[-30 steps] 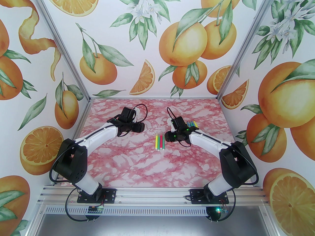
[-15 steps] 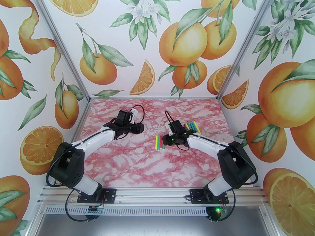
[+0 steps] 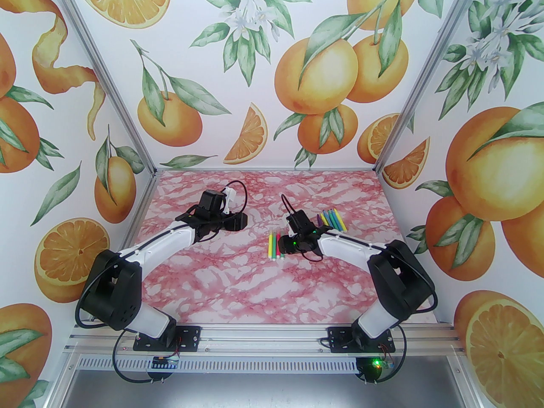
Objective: Open the pen caps
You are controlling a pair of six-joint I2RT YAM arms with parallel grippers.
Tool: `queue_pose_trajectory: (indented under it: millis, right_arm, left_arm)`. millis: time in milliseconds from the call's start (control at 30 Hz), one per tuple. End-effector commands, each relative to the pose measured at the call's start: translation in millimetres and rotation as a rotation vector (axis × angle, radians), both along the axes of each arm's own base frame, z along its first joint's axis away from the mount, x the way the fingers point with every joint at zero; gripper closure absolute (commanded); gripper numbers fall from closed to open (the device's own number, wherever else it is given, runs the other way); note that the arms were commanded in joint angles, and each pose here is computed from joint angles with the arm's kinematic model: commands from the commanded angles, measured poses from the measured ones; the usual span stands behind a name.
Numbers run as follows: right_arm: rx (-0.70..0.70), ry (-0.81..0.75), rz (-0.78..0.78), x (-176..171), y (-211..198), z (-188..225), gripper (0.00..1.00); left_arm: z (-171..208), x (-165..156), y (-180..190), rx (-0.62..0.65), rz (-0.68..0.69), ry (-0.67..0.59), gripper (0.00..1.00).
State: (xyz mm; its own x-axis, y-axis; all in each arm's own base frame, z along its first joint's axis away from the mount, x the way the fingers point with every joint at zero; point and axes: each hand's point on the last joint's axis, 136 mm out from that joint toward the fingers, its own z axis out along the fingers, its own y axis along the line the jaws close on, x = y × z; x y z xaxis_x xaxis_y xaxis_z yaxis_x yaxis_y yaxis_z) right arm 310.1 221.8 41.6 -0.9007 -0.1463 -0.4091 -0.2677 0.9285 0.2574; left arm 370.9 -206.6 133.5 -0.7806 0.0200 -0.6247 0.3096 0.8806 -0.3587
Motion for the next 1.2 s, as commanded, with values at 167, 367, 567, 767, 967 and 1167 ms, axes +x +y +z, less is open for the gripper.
queue_pose_trajectory:
  millis: [167, 367, 567, 767, 967, 1167]
  right_arm:
    - [-0.016, -0.026, -0.03, 11.5, 4.7, 0.5, 0.59]
    - [-0.027, -0.013, -0.029, 12.1, 5.9, -5.9, 0.59]
    - [-0.033, -0.005, -0.024, 13.0, 8.9, -10.5, 0.59]
    - [-0.051, 0.005, -0.025, 13.2, 8.2, -16.3, 0.59]
    - [-0.109, 0.015, -0.035, 14.4, 0.6, -22.5, 0.6]
    - [-0.184, 0.009, -0.042, 17.1, -11.0, -23.9, 0.6]
  left_arm:
    - [9.1, 0.9, 7.9, -0.013, 0.035, -0.031, 0.36]
    - [9.6, 0.2, 9.7, -0.013, 0.038, -0.031, 0.36]
    - [10.7, 1.0, 11.3, -0.014, 0.045, -0.033, 0.36]
    - [9.7, 1.0, 10.9, -0.015, 0.044, -0.029, 0.36]
    - [9.7, 1.4, 12.1, -0.014, 0.05, -0.029, 0.36]
    - [10.7, 1.1, 12.6, -0.015, 0.051, -0.031, 0.36]
